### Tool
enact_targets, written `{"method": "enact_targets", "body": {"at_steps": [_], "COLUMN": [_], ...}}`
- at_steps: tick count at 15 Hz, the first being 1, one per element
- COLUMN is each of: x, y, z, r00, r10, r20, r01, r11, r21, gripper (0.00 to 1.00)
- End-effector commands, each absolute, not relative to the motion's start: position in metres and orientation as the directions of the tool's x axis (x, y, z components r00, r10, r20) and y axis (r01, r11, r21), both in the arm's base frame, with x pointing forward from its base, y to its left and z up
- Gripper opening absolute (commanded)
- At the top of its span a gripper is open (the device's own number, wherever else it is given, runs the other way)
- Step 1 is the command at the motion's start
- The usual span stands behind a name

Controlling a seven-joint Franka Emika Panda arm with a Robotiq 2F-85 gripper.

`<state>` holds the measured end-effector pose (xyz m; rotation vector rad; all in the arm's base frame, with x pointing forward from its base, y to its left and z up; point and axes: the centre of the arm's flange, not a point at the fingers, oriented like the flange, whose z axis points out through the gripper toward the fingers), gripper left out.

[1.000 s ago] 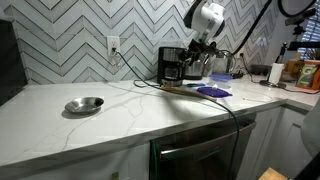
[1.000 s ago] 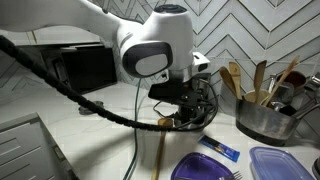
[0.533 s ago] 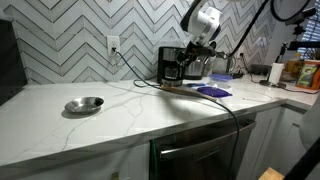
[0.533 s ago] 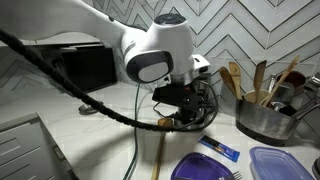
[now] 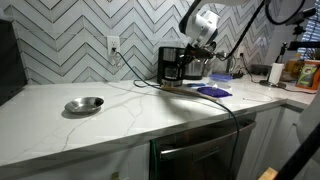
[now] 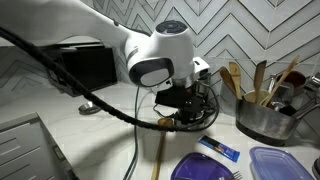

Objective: Remove the coffee pot from the coffeemaker.

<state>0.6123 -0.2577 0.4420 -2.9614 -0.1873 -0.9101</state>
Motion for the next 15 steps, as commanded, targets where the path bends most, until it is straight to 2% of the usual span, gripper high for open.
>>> {"method": "enact_targets", "body": {"at_steps": [1, 2, 4, 5, 6, 7, 15], "x": [0.618, 0.619, 0.619, 0.618, 0.617, 0.616, 0.599], "y": [-0.265, -0.264, -0.264, -0.263, -0.263, -0.262, -0.256], "z": [0.436, 0.436, 0.436, 0.437, 0.438, 0.439, 0.452], "r00": [0.796, 0.794, 0.794, 0.796, 0.798, 0.801, 0.787], "r10": [0.123, 0.127, 0.13, 0.131, 0.131, 0.128, 0.162], "r20": [0.593, 0.595, 0.594, 0.591, 0.588, 0.585, 0.596], "r01": [0.147, 0.15, 0.153, 0.155, 0.154, 0.153, 0.195], "r11": [-0.989, -0.989, -0.988, -0.988, -0.988, -0.988, -0.981], "r21": [0.008, 0.011, 0.012, 0.01, 0.01, 0.007, 0.01], "gripper": [0.37, 0.37, 0.12, 0.12, 0.05, 0.07, 0.07]}}
